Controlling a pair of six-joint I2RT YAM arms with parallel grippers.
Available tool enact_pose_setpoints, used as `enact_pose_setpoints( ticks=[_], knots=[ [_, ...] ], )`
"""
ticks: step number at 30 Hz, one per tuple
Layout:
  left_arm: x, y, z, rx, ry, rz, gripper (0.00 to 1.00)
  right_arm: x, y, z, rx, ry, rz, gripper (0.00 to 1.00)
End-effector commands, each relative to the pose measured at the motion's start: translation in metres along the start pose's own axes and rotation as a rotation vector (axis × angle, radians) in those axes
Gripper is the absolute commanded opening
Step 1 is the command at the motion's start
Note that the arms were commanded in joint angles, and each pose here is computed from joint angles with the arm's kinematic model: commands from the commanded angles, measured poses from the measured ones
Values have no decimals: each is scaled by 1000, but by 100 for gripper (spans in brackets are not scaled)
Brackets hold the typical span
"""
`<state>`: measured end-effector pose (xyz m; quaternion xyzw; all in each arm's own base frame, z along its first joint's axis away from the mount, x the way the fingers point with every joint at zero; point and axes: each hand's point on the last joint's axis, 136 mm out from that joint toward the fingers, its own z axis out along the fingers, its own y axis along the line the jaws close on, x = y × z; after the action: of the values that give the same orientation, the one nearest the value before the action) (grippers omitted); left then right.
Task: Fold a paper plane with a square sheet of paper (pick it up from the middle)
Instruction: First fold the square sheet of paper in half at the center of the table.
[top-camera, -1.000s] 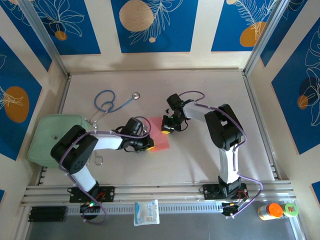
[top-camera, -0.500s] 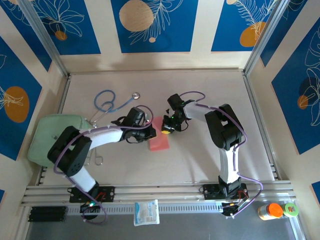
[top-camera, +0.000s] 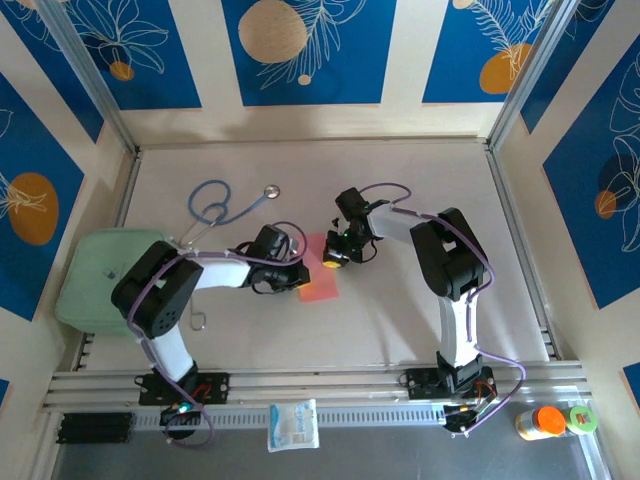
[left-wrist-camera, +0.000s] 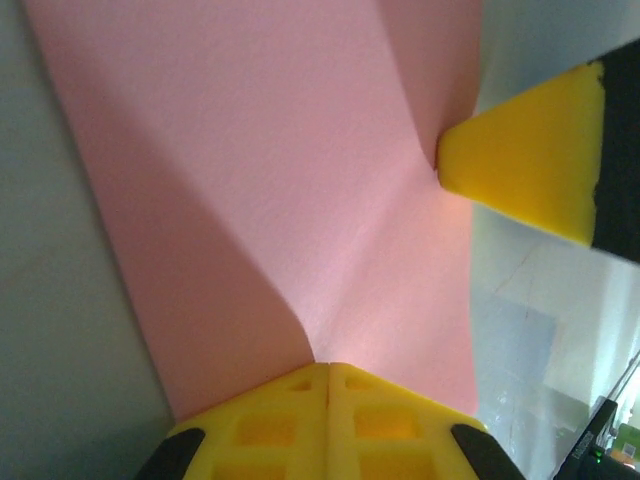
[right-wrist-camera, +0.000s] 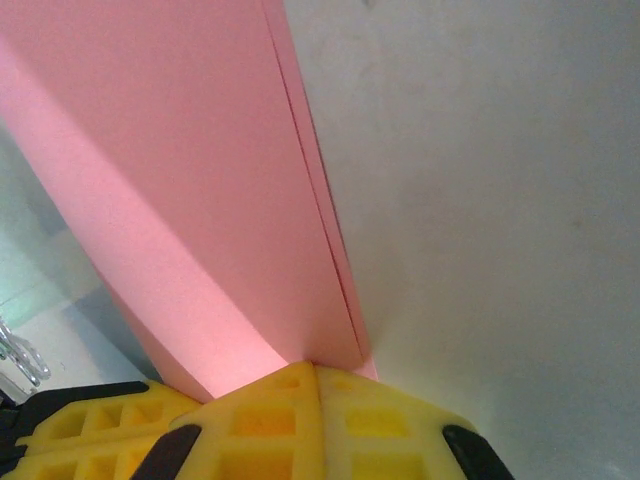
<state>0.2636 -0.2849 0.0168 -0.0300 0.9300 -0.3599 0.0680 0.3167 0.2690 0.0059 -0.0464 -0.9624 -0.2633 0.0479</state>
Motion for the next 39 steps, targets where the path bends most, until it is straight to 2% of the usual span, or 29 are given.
enact_pose_setpoints(
  ticks=[1, 7, 14, 17, 22, 27, 31, 36, 39],
  knots=[
    [68, 61, -6, -167, 200, -100, 6, 18, -128, 30, 421, 41, 180, 5],
    [78, 64, -31, -232, 212, -75, 7, 18, -128, 30, 420, 40, 183, 5],
    [33, 2, -54, -114, 70, 23, 7, 17, -126, 30, 411, 40, 184, 5],
    [15, -16, -48, -52, 19, 25, 7, 17, -125, 30, 410, 38, 184, 5],
    [12, -24, -22, -12, 57, 10, 7, 16, -124, 29, 407, 36, 185, 5],
    [32, -6, -8, -84, 125, 4, 7, 16, -123, 29, 408, 35, 182, 5],
    [57, 22, -6, -168, 181, -13, 6, 15, -123, 28, 406, 34, 183, 5],
    [86, 47, -17, -247, 253, -8, 6, 14, -124, 29, 404, 35, 181, 5],
    [82, 48, -30, -298, 257, 67, 6, 13, -119, 29, 378, 29, 168, 5]
  ],
)
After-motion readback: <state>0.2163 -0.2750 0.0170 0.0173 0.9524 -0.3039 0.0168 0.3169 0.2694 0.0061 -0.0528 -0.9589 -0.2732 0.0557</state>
